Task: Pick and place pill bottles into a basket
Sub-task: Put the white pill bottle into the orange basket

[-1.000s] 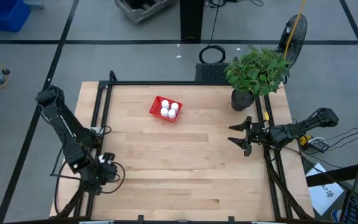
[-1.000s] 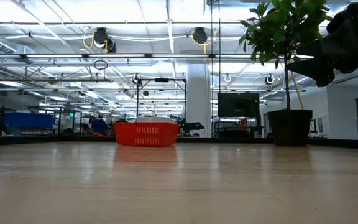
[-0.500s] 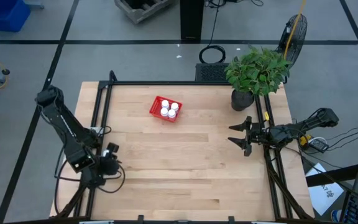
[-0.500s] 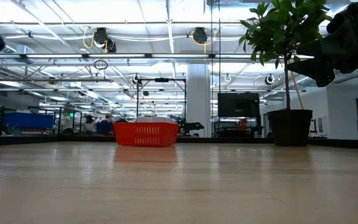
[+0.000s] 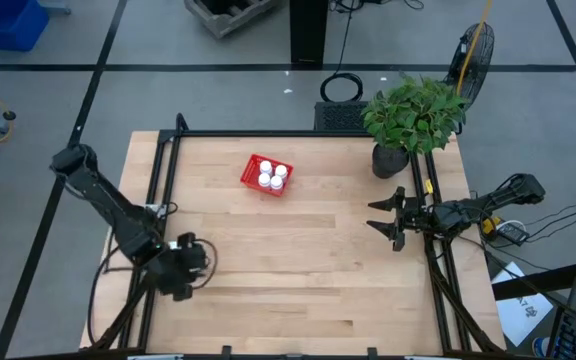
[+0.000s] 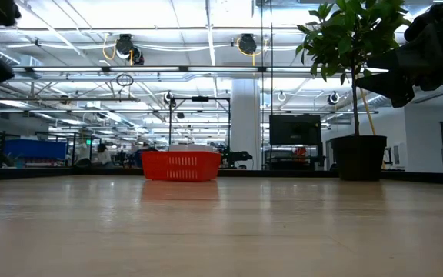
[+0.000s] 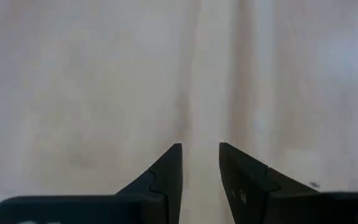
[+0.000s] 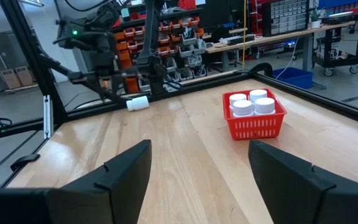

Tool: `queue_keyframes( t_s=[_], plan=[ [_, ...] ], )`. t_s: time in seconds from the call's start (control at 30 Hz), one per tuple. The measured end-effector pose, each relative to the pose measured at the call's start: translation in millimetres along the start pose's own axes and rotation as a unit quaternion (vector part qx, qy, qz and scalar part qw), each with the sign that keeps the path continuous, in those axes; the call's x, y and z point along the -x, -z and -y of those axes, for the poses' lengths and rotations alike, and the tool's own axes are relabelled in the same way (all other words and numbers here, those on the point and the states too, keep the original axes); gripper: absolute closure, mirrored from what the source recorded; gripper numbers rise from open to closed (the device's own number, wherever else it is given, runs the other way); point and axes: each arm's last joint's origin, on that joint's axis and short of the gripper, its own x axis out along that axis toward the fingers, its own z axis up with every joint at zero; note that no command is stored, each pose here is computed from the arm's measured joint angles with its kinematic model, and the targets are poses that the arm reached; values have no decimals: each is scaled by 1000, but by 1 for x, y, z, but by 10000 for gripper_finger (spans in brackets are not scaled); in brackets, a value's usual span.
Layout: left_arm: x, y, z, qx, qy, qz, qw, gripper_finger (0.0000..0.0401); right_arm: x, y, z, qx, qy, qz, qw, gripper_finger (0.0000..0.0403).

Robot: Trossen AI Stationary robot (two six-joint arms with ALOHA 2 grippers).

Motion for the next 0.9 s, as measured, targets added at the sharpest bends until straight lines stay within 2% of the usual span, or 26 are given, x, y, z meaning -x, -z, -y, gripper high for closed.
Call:
queue_keyframes(
  t_s=[0.13,0.2,0.27,0.3,0.37,0.47,0.53,0.57,0.63,0.7,0.9],
  plan=[
    [-9,-15,-12,-8,95,-112,989,293,0,0,0,0,0,0,1000,143],
    [-12,-21,-19,-10,124,-138,983,293,0,0,0,0,0,0,1000,144],
    [-14,-27,-28,18,136,-157,978,293,0,0,0,0,0,0,1000,144],
    [-14,-28,-34,50,133,-176,974,293,0,0,0,0,0,0,1000,143],
    [-13,-24,-47,138,111,-244,954,293,0,0,0,1,0,-1,1000,141],
    [-8,-14,-67,291,2,-316,903,293,0,0,0,0,0,0,1000,140],
    [-7,-12,-73,356,-84,-288,885,293,0,0,0,0,0,0,1000,141],
    [-7,-12,-75,394,-113,-270,871,293,0,0,0,0,0,0,1000,142],
    [-7,-13,-76,458,-129,-260,841,293,0,0,0,0,0,0,1000,143],
    [-8,-15,-76,486,-135,-243,829,293,0,0,0,0,0,0,1000,144],
    [-9,-17,-78,486,-152,-208,835,293,0,0,0,0,0,0,1000,140]
  ],
)
